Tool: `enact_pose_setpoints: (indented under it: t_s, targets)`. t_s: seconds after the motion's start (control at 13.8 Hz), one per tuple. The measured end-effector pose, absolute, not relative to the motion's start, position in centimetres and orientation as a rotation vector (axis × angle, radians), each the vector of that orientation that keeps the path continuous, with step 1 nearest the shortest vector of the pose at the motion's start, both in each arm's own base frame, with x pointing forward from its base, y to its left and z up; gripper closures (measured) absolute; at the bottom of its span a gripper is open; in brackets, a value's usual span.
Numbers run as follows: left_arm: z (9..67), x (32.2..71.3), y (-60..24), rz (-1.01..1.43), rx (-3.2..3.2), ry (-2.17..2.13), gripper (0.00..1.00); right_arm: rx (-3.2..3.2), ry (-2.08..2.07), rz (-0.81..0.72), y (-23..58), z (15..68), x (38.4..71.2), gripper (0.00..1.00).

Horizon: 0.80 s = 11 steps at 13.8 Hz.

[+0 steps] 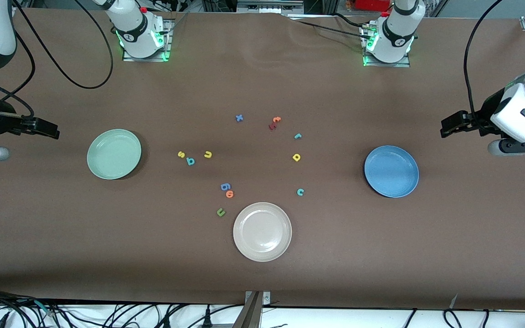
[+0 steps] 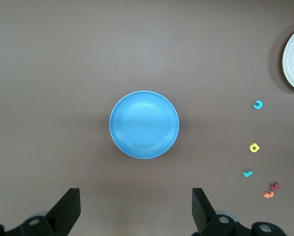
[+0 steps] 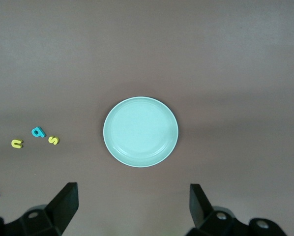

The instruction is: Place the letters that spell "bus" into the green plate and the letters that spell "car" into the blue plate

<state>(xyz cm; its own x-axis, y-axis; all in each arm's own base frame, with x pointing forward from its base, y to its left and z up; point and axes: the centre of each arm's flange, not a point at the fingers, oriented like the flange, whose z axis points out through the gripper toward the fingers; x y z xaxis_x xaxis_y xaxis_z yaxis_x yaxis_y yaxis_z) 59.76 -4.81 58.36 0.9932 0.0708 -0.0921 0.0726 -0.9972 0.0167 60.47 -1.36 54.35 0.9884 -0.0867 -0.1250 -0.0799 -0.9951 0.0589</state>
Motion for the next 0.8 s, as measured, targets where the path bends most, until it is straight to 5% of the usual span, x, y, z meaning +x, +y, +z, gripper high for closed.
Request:
enact_pose_setpoints:
  t_s: [0.8]
  targets:
    - [58.4,59.6,-6.2,-0.144,3.118,0.134,0.00,3.079,-0.130,-0.197,-1.4,54.4,60.5,0.00]
